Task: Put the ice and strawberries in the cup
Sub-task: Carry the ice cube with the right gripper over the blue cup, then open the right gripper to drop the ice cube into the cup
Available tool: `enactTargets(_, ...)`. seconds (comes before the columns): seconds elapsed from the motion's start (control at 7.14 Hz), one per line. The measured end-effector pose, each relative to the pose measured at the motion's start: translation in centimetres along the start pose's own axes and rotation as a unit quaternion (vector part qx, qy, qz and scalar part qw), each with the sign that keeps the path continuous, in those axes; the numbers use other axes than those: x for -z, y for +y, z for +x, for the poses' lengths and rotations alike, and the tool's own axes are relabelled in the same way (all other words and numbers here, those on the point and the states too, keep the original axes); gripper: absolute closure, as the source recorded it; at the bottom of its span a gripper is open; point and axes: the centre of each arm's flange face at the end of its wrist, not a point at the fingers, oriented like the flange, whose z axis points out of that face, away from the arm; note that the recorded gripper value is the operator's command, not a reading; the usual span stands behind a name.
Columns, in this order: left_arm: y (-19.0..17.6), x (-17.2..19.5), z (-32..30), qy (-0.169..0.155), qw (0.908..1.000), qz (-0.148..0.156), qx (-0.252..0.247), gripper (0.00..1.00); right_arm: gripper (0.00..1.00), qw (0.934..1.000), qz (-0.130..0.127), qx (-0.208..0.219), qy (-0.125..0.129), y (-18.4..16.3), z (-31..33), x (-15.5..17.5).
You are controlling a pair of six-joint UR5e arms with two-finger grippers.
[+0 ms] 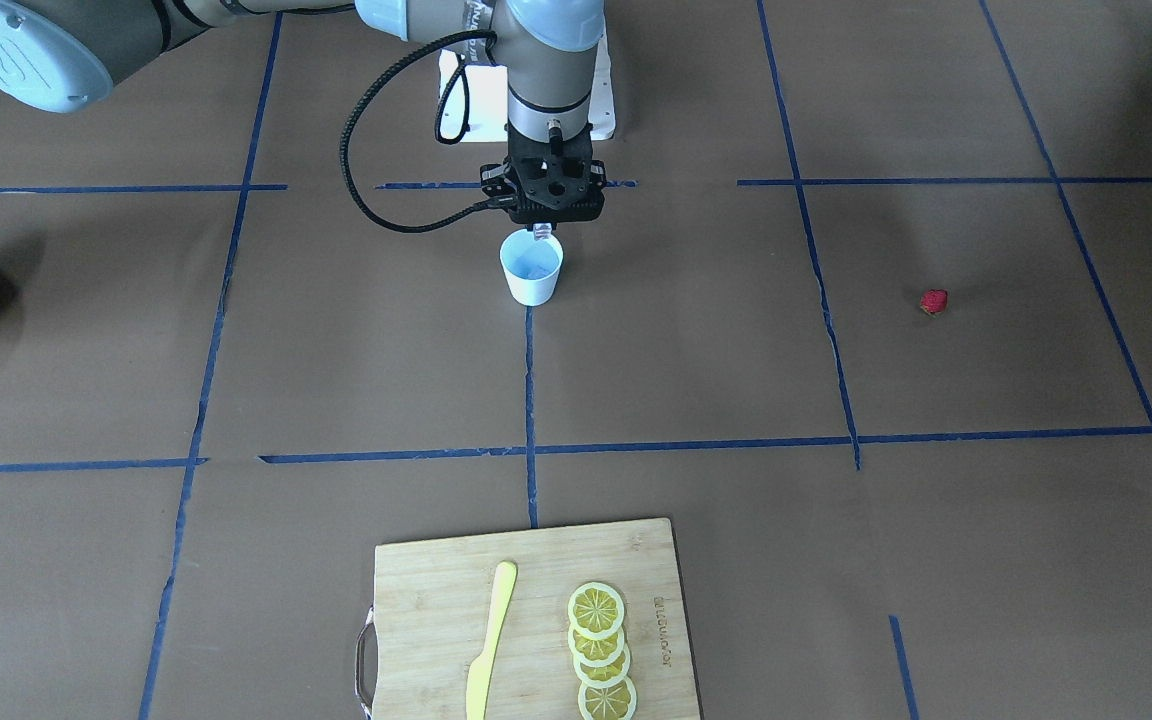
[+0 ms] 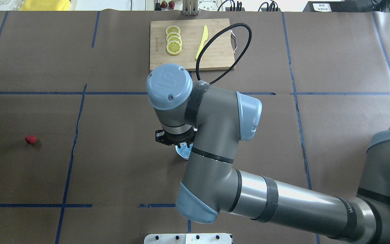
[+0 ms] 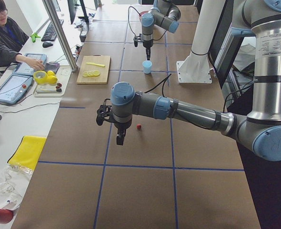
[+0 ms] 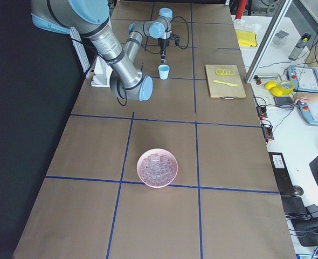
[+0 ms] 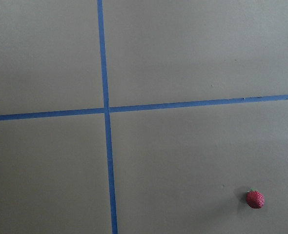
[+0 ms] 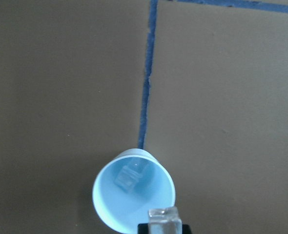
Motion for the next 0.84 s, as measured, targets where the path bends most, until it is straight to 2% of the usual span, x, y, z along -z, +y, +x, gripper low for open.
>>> enactTargets(0.84,0.0,0.2,0.2,0.001,1.0,0.002,-0.002,0.0,0.97,0.9997,-0.005,-0.006,0.021,0.7,-0.3,-2.9)
